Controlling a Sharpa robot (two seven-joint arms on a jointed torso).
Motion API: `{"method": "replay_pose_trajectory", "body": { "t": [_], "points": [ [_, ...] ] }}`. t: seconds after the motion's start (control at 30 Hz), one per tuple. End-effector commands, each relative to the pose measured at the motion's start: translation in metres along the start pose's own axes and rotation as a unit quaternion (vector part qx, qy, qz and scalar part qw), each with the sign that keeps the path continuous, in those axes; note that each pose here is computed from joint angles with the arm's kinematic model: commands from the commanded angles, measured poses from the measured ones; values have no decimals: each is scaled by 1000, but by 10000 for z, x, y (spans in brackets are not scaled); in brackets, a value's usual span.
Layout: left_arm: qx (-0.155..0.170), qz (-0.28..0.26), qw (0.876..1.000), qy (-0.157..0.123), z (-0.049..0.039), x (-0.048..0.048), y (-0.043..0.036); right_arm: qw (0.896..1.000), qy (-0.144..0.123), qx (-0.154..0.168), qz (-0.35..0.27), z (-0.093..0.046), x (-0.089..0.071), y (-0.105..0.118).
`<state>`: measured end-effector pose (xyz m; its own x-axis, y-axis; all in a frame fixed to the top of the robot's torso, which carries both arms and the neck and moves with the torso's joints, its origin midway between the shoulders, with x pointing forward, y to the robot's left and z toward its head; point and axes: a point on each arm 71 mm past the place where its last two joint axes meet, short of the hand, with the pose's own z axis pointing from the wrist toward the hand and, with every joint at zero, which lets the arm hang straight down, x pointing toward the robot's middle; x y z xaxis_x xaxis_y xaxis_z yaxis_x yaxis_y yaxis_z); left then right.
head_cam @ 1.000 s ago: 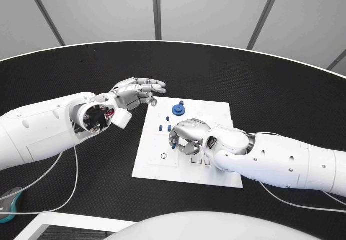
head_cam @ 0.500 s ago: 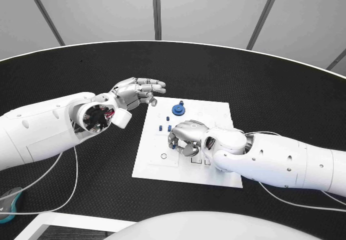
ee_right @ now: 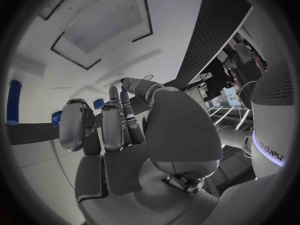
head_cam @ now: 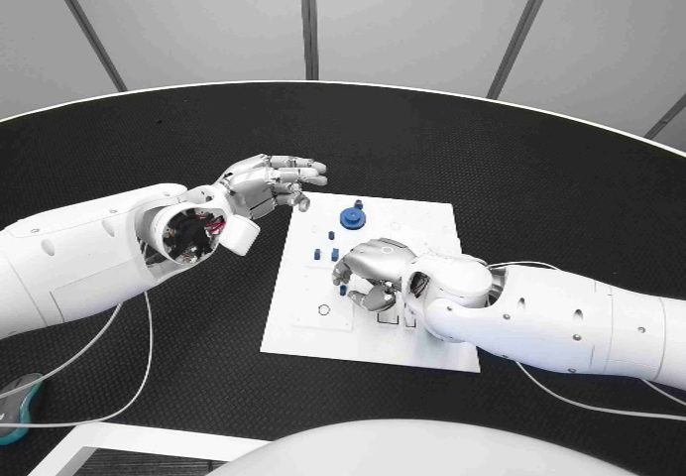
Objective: Assemble the parts on the task board
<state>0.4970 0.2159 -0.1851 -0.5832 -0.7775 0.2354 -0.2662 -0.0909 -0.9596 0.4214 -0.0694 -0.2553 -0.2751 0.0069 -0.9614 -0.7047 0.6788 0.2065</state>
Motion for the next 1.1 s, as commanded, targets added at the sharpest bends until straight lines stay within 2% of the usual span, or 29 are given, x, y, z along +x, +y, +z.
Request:
{"method": "replay_pose_trajectory", "body": {
  "t": [0.03,0.27,0.47,0.73,0.87,1.1],
  "points": [
    [0,0,1000,-1,-1,-5,0,1000,-5,2,2,-43,-14,-3],
    [0,0,1000,-2,1,-14,0,1000,-23,9,8,-193,-65,-18],
    [0,0,1000,-2,1,-23,0,998,-56,25,14,-433,-184,-103],
    [1,1,1000,-4,0,-40,-2,994,-70,85,23,-777,-499,-583],
    [1,1,1000,-4,5,-44,-1,990,-75,113,22,-913,-585,-817],
    [1,1,1000,-3,10,-45,0,988,-75,135,17,-947,-608,-996]
  ]
}}
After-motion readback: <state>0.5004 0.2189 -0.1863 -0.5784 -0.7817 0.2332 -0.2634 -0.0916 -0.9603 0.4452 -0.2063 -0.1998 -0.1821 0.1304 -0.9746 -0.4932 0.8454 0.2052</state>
